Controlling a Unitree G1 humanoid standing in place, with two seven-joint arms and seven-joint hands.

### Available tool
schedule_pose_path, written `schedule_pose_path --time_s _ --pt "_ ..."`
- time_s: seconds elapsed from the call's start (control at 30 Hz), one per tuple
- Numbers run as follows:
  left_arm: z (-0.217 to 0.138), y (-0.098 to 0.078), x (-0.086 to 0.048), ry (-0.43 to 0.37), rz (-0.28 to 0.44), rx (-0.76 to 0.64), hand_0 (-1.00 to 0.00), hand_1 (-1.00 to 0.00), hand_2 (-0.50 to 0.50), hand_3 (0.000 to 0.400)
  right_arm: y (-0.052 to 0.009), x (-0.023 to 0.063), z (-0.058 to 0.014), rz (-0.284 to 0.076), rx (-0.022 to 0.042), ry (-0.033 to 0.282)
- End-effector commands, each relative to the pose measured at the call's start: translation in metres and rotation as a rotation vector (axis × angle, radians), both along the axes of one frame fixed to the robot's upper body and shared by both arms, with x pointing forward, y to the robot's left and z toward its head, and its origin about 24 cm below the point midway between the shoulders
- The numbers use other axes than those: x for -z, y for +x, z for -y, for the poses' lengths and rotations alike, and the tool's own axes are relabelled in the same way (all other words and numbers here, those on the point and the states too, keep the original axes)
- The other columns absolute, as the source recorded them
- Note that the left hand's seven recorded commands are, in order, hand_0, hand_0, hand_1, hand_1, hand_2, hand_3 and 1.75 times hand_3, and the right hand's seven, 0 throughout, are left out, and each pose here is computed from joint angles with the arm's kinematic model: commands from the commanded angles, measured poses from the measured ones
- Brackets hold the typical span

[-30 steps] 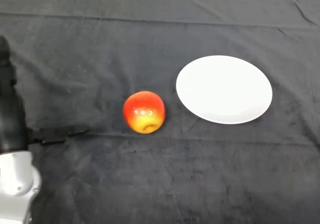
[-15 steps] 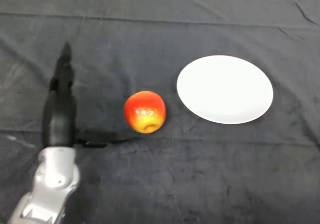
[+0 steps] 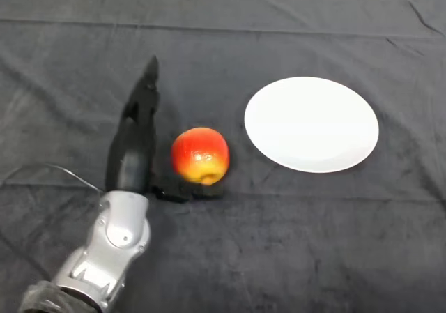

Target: Move the apple to the plate

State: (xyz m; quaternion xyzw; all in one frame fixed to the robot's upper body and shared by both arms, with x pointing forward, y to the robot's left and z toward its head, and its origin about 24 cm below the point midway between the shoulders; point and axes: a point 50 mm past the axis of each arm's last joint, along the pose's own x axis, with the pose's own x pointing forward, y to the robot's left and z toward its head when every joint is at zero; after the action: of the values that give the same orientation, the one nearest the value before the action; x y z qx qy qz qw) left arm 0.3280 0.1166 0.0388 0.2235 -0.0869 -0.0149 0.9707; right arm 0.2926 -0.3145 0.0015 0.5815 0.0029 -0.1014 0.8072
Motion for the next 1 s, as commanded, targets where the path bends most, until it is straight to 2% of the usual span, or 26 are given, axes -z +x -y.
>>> schedule_pose_path --time_s 0.03,0.3,0.33,0.37,0.4,0.47,0.5,1.0 --pt "0.012 0.013 -0.020 0.010 0.066 0.050 0.00 0.00 0.00 0.000 0.0044 -0.0072 0.0030 0.014 0.0069 0.000" --pt "0.022 0.017 -0.014 0.025 0.019 0.087 0.00 0.00 0.00 0.000 0.0044 -0.0072 0.0031 0.015 0.0072 0.002" --pt "0.023 0.018 -0.013 0.027 0.015 0.090 -0.37 0.00 -0.18 0.147 0.0044 -0.0072 0.0031 0.015 0.0072 0.003" --pt "0.024 0.018 -0.013 0.028 0.010 0.094 -0.70 -0.07 -0.32 0.281 0.0044 -0.0072 0.0031 0.015 0.0072 0.003" --pt "0.024 0.018 -0.012 0.029 0.007 0.097 -1.00 -0.65 -0.18 0.400 0.0044 -0.0072 0.0031 0.016 0.0073 0.003" --pt "0.025 0.018 -0.011 0.031 0.000 0.103 -1.00 -0.98 -0.01 0.400 0.0044 -0.0072 0.0032 0.016 0.0073 0.004" --pt "0.026 0.018 -0.010 0.033 -0.002 0.105 -1.00 -1.00 0.00 0.400 0.0044 -0.0072 0.0032 0.016 0.0074 0.004" --pt "0.025 0.019 -0.009 0.057 -0.009 0.127 -1.00 -1.00 0.00 0.400 0.0044 -0.0073 0.0033 0.017 0.0076 0.006"
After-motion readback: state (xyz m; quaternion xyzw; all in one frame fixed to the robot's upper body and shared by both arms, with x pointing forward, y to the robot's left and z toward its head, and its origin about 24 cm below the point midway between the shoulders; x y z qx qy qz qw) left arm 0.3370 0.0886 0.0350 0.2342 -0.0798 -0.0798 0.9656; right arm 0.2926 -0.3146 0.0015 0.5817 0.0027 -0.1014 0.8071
